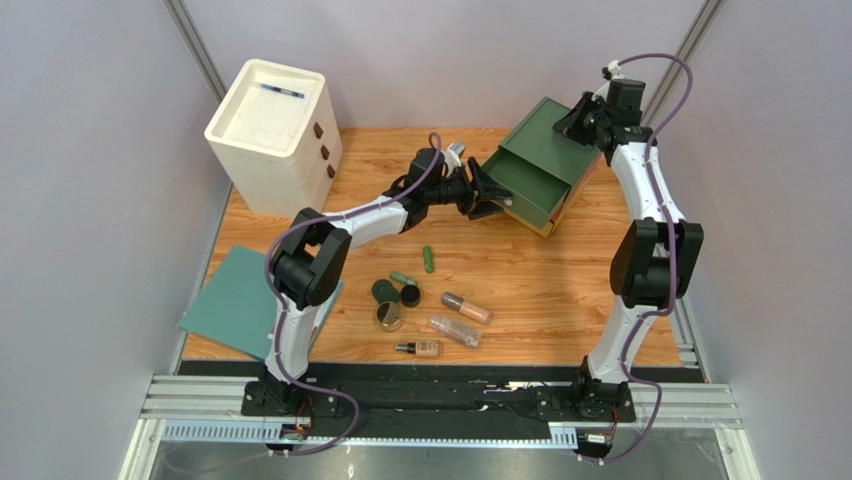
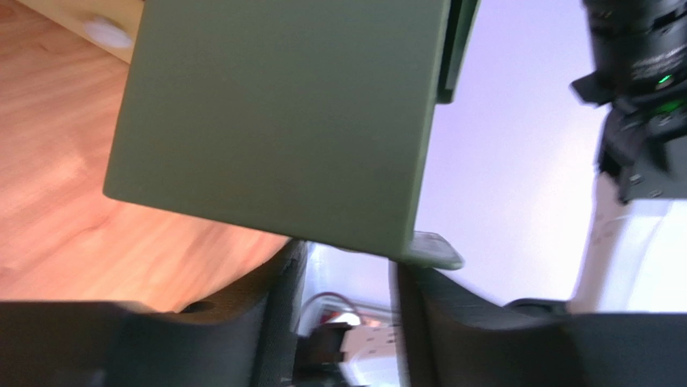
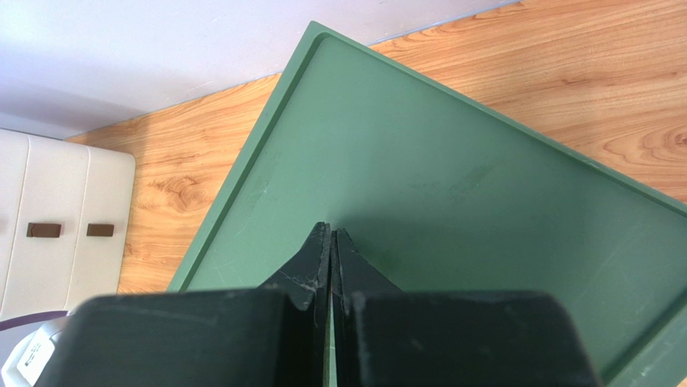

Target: Organize the makeup

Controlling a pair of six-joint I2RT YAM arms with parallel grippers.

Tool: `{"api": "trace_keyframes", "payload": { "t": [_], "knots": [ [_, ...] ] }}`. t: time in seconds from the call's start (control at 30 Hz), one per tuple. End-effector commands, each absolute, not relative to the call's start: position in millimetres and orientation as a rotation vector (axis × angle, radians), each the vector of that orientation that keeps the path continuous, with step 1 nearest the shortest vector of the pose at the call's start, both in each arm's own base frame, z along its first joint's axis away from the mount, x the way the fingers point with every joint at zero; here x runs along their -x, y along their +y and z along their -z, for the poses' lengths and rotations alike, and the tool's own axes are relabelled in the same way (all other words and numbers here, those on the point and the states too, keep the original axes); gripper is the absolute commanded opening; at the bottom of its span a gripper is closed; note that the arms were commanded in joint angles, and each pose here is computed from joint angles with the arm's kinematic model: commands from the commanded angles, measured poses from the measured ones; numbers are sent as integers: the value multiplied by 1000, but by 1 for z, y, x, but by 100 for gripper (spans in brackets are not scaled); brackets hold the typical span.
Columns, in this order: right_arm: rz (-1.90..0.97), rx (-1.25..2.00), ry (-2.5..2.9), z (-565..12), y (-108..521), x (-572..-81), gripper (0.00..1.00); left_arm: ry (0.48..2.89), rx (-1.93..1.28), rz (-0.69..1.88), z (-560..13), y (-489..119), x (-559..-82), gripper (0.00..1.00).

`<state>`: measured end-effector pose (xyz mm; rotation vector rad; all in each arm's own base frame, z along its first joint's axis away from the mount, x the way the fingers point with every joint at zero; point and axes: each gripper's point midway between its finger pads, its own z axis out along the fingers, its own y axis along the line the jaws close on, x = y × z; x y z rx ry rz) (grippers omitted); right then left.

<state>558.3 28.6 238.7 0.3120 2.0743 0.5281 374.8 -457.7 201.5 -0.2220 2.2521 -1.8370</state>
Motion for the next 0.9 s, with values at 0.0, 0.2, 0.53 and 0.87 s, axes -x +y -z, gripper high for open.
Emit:
{"api": "trace_keyframes", "payload": {
  "t": [0.0,0.2,0.53,0.87],
  "knots": [
    [-501,-420,2474,-124,34,-507,0,2175,86,1795,-235,-453,-370,72],
    [-516,-421,2478,-123,36,-507,0,2250,-153,1571,-246,-432,-351,86],
    [-528,-412,2497,-120,37,-502,0,2460,-551,992,-206,-343,-299,90],
    [-541,-419,2530,-110,40,-494,0,2468,-1150,740,-164,-332,-229,90]
  ]
}}
